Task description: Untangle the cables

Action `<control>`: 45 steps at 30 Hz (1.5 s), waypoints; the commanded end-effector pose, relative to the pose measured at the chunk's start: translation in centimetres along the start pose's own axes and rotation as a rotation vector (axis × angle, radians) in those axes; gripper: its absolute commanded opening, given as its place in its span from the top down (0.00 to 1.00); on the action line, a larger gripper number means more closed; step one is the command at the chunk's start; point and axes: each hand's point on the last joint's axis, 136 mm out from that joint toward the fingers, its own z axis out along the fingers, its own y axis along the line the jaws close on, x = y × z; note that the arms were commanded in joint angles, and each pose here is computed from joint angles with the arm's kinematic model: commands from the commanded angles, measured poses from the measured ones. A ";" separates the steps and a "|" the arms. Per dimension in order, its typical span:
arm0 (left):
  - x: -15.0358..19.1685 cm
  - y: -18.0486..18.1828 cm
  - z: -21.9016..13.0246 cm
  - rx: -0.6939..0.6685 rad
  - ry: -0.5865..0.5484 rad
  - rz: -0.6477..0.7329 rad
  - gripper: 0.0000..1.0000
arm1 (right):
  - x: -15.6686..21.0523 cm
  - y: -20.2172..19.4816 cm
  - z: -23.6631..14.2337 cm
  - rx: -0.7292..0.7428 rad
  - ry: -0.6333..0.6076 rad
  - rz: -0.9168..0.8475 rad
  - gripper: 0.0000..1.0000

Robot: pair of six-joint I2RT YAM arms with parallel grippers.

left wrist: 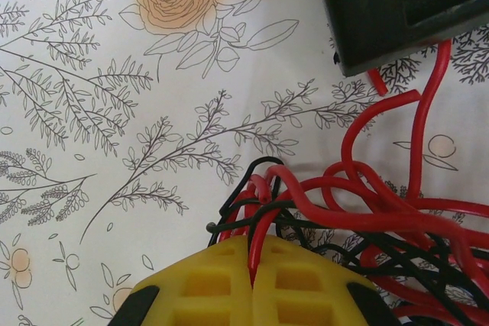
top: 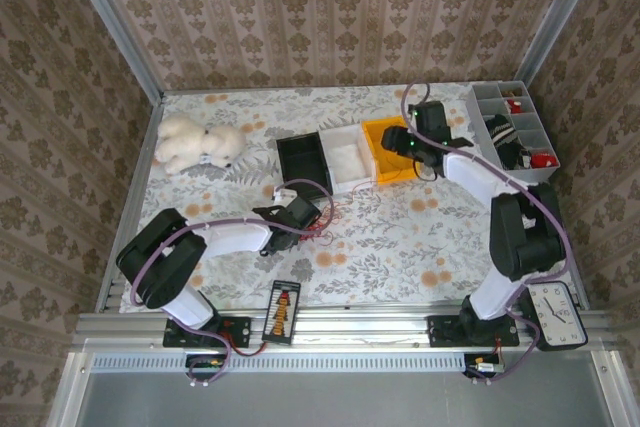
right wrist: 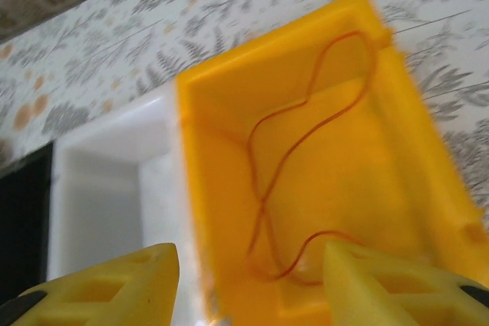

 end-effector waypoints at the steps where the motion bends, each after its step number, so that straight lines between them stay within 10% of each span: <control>1: 0.4 -0.7 0.2 0.007 0.030 0.044 1.00 | 3.7 2.4 -1.1 -0.045 0.055 -0.100 0.47; 9: 0.3 -0.9 0.2 0.011 0.031 0.057 1.00 | 15.9 6.0 0.8 -0.128 0.357 -0.296 0.47; 29: 0.1 -1.3 -0.4 0.003 0.008 0.080 1.00 | 17.2 3.1 5.4 0.062 0.459 -0.188 0.53; 45: 0.0 -1.1 -0.6 -0.024 -0.006 0.073 1.00 | 18.0 -0.3 3.3 0.319 0.473 -0.410 0.97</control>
